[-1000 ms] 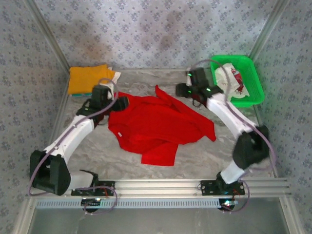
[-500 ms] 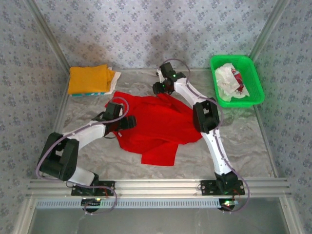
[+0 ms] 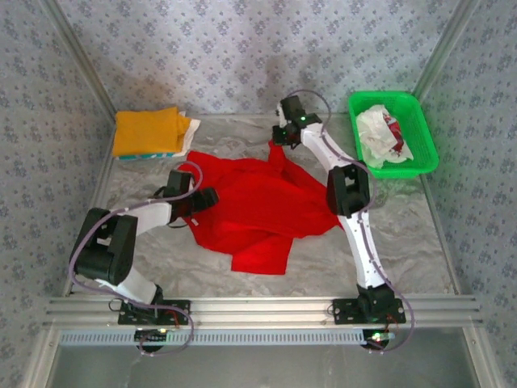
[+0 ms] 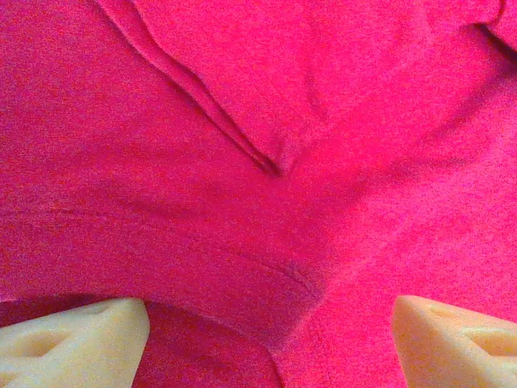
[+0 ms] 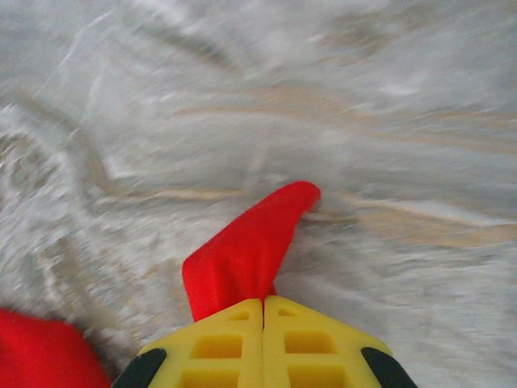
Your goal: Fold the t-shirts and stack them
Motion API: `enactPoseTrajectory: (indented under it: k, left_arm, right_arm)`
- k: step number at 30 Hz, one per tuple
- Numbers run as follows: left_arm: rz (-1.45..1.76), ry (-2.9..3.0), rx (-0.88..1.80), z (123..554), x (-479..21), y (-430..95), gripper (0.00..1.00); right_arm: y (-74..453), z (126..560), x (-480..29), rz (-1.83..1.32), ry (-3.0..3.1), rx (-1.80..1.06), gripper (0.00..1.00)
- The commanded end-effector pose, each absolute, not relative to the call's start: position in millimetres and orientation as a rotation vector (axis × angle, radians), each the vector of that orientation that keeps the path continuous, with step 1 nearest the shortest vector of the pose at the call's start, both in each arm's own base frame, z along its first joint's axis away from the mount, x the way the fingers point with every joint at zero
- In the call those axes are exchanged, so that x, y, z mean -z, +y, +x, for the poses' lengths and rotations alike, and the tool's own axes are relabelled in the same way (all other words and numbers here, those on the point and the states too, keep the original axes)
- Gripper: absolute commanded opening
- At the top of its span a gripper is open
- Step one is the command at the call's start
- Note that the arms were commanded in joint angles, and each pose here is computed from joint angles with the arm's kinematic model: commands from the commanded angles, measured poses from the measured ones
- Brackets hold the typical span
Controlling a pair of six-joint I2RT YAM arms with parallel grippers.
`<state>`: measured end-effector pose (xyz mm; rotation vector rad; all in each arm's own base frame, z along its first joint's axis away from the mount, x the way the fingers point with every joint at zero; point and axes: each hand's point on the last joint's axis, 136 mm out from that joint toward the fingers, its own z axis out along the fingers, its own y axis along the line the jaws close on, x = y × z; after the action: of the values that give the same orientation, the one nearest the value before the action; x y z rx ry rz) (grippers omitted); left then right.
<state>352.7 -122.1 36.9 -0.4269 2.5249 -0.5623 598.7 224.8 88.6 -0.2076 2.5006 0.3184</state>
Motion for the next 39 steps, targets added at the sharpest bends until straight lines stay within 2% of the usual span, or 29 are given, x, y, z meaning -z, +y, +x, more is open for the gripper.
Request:
enactPoseTrajectory:
  k: [1,8,13,14,16,17,21,27,32,39]
  left_arm:
    - [-0.555,2.608,0.499,331,-14,-96,0.80]
    - [-0.498,2.598,0.370,335,-37,-77,0.80]
    - [-0.444,2.592,0.332,345,-48,-75,0.81]
    - [-0.431,2.586,0.333,348,-51,-75,0.80]
    - [-0.395,2.574,0.328,354,-62,-77,0.80]
    - [-0.378,2.566,0.322,358,-70,-77,0.80]
    - [-0.332,2.521,0.291,367,-102,-74,0.79]
    - [-0.260,2.422,0.378,389,-146,-93,0.76]
    - [-0.214,2.493,0.348,427,-125,-102,0.73]
    - [-0.229,2.550,0.317,473,-94,-110,0.73]
  right_arm:
    - [172,626,-137,-0.046,2.388,-0.247,0.00]
    - [81,644,-155,0.236,2.338,-0.085,0.00]
    - [64,640,-160,0.332,2.327,-0.088,0.00]
    - [64,640,-160,0.337,2.327,-0.094,0.04]
    - [66,642,-162,0.331,2.320,-0.122,0.29]
    - [67,642,-164,0.329,2.318,-0.139,0.38]
    - [73,632,-184,0.324,2.322,-0.224,0.45]
    - [103,577,-225,0.269,2.292,-0.362,0.49]
    - [126,515,-219,0.243,2.272,-0.418,0.50]
    - [129,462,-199,0.206,2.297,-0.398,0.50]
